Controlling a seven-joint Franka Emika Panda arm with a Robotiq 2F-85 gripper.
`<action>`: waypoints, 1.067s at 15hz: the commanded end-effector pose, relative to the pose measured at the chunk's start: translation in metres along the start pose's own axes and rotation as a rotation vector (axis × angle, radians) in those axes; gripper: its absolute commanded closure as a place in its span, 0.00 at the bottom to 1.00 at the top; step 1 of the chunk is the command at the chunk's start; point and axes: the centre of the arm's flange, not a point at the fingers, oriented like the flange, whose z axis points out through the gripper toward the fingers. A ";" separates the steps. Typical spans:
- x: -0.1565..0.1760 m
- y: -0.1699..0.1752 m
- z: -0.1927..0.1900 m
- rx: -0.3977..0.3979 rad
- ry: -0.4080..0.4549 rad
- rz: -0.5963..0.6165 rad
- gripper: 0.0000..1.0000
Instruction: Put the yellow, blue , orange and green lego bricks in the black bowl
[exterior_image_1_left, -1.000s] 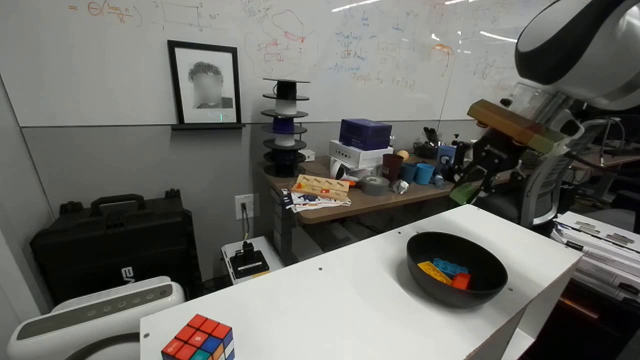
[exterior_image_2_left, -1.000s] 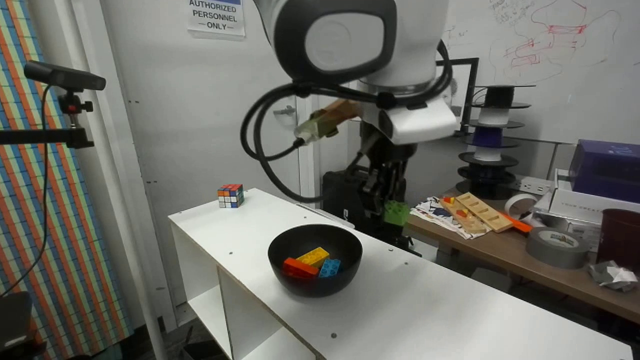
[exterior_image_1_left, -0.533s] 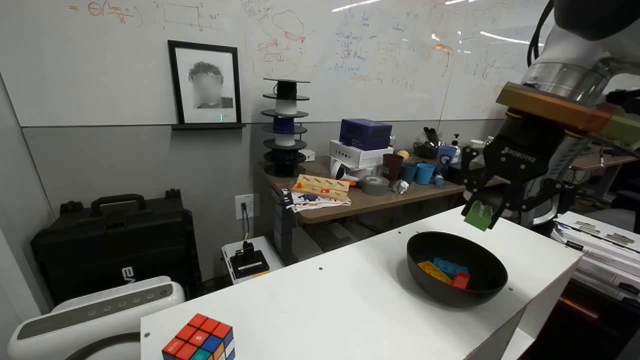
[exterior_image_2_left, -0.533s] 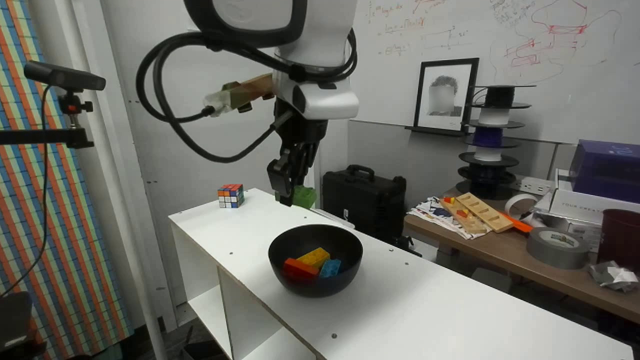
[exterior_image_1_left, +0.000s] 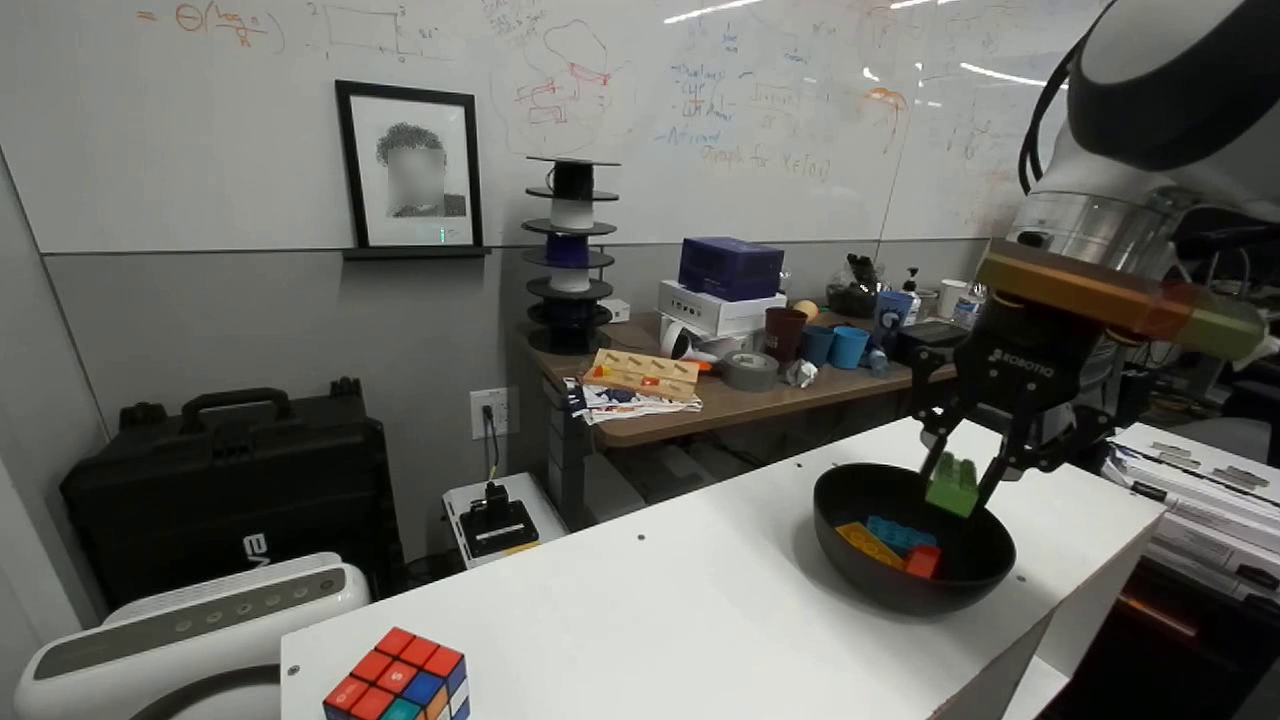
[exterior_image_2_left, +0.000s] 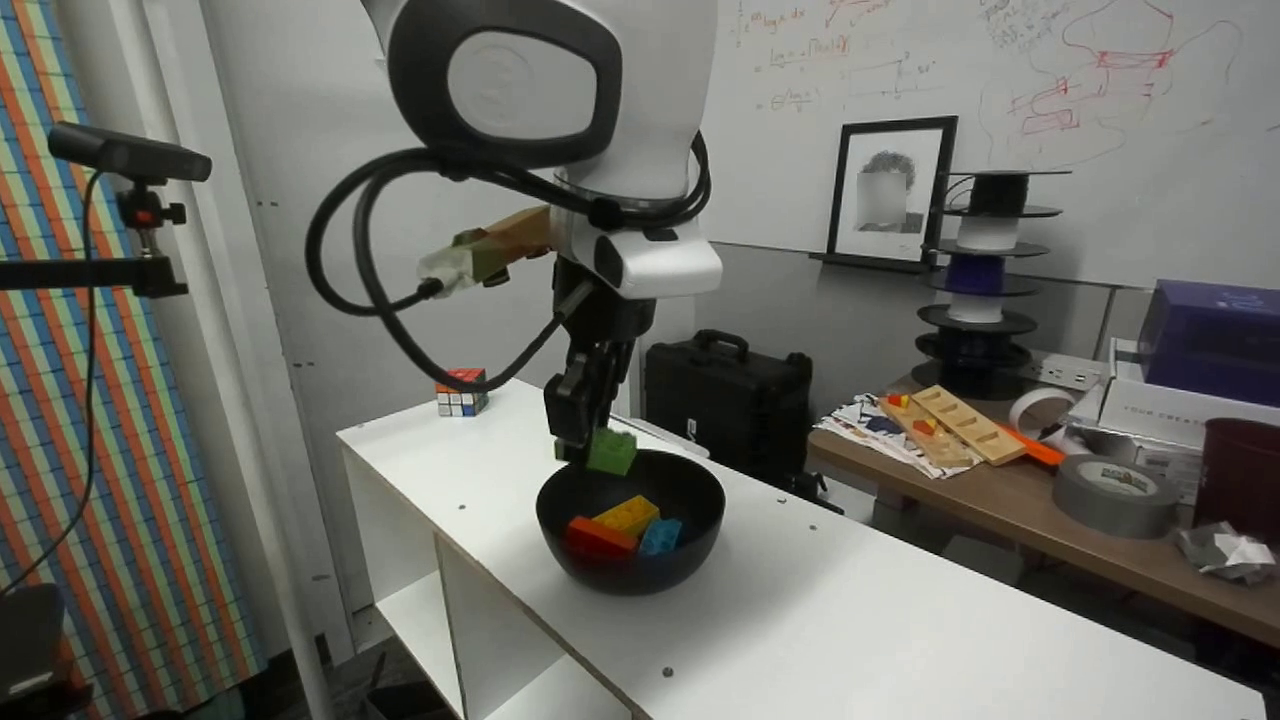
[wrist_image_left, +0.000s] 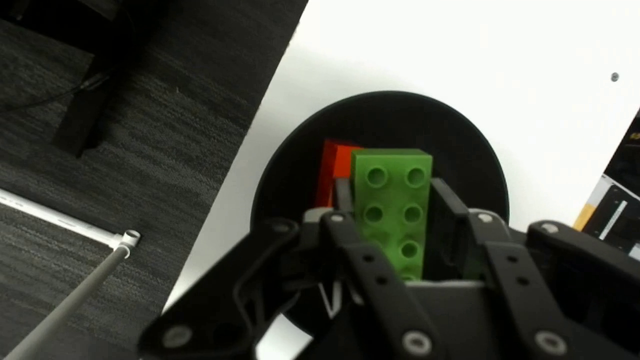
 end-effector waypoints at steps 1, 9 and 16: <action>-0.007 -0.016 -0.005 0.012 0.107 -0.106 0.25; -0.098 0.004 -0.082 -0.138 0.158 -0.478 0.00; -0.193 0.050 -0.144 -0.277 0.153 -0.816 0.00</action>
